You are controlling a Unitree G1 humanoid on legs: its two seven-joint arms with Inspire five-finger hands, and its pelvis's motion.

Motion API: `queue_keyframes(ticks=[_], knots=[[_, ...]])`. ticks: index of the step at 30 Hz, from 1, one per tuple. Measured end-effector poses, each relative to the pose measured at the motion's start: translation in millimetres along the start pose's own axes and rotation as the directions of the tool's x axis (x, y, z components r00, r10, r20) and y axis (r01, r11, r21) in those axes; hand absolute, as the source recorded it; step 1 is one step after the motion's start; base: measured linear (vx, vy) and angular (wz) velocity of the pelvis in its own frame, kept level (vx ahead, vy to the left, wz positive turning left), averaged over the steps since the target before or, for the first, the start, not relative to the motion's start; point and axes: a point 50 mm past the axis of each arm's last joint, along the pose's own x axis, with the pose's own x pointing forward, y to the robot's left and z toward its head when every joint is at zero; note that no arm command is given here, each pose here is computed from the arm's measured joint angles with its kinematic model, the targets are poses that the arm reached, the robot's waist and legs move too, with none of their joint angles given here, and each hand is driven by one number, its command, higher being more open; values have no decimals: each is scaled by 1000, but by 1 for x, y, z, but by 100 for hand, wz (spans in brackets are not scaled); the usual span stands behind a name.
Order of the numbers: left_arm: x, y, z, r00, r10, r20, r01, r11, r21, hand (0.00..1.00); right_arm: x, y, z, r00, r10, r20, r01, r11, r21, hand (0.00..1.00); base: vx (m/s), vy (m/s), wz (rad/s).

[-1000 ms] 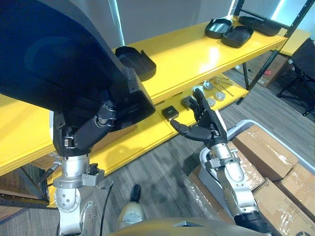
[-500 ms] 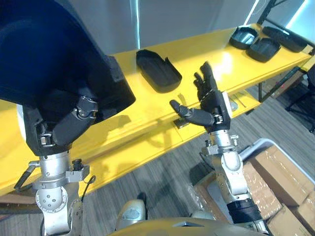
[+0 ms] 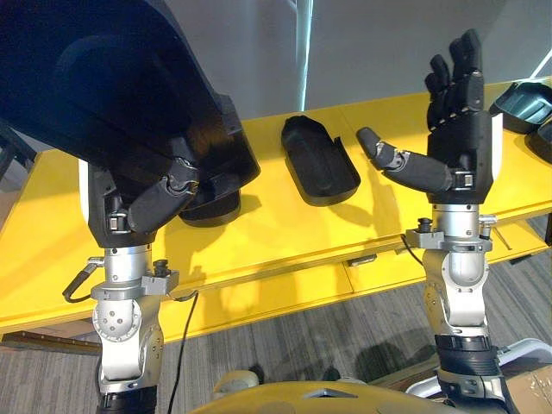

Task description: Walk over and take three plastic housings, then place them on the shelf

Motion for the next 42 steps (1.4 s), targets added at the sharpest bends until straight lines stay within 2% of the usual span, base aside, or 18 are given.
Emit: queue_keyframes(ticks=[6, 11, 17, 22, 27, 31, 33, 36, 42], knots=[[-13, -7, 6, 997, 71, -30, -72, 996, -45, 0, -17, 1, 4, 999, -50, -12, 51, 986, 160, 100, 14, 26, 31], [-17, -26, -1, 997, 23, -77, -32, 991, -128, 0, -43, -5, -4, 984, -129, -126, 148, 976, 157, 100, -73, 97, 124], [-29, -18, 0, 992, 60, -106, -71, 993, -100, 0, -47, -2, -9, 987, -74, -142, 102, 974, 200, 100, -76, 419, 17], [-33, -9, 1, 991, 55, -119, -65, 994, -82, 0, -56, 24, -24, 980, -46, -193, 112, 932, 344, 100, -65, 415, -23], [-30, -7, -1, 990, -26, -139, 19, 999, -51, 0, -61, 35, -28, 968, -76, -240, 154, 933, 325, 100, 0, 273, -12], [4, -14, 0, 993, -111, -30, 108, 991, -73, 0, -61, 25, -27, 966, -112, -234, 174, 950, 260, 100, 81, 62, 23], [10, -19, -1, 992, -127, -24, 124, 988, -90, 0, -61, 24, -27, 965, -117, -233, 177, 950, 256, 100, 59, 2, 20], [8, -33, -13, 983, -157, -97, 143, 981, -133, 0, -60, 19, -26, 968, -107, -228, 161, 959, 234, 100, 37, -63, 17], [-5, -39, -31, 959, -138, -250, 101, 983, -152, 0, -53, 8, -13, 981, -93, -169, 120, 980, 158, 100, -35, -85, -2]])
